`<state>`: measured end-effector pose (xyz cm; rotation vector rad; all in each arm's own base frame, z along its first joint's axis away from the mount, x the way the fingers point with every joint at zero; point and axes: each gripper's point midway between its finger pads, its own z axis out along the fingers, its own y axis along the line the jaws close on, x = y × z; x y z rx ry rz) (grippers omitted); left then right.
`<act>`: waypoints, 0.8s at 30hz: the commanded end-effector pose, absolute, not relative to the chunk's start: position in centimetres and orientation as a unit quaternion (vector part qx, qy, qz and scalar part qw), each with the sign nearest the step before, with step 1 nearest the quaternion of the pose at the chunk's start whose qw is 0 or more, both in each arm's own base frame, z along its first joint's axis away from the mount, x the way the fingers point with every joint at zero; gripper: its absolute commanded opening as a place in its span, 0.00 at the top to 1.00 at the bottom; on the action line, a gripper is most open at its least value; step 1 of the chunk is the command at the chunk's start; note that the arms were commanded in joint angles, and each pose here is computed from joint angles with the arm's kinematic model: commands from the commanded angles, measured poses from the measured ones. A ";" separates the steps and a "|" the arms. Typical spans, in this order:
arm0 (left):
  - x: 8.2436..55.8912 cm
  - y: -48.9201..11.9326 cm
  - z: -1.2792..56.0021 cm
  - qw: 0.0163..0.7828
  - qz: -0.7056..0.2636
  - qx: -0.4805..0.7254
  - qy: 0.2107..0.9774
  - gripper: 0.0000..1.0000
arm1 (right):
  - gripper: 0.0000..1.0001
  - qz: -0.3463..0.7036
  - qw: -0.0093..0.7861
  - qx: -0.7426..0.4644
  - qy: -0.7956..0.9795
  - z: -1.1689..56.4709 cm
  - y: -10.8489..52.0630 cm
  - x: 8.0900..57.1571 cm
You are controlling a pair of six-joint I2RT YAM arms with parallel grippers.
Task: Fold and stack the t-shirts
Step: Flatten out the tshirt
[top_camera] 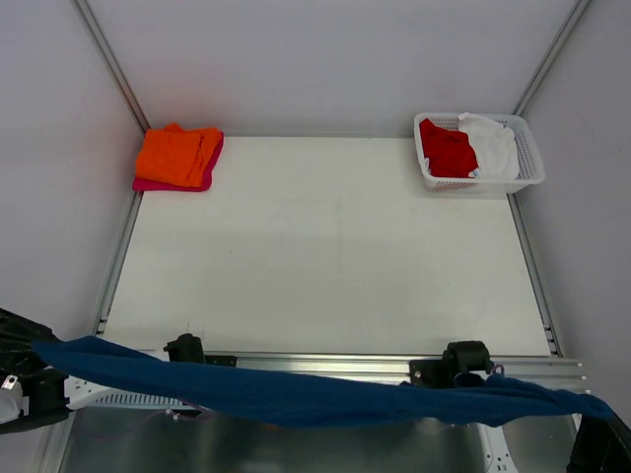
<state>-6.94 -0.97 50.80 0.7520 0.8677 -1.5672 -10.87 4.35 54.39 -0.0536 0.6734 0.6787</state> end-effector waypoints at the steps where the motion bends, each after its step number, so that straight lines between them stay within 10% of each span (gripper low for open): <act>1: -9.3 -0.6 53.8 0.557 -0.693 0.345 0.300 1.00 | 0.99 0.342 0.896 -0.053 0.279 57.5 5.5 -11.8; 10: -4.3 -3.7 50.2 0.593 -0.648 0.289 0.381 1.00 | 0.99 0.267 0.897 0.054 0.348 54.4 2.2 -6.2; 24: 9.6 -6.6 36.1 0.658 -0.442 0.084 0.603 1.00 | 1.00 0.092 0.752 0.232 0.610 34.7 -2.9 11.6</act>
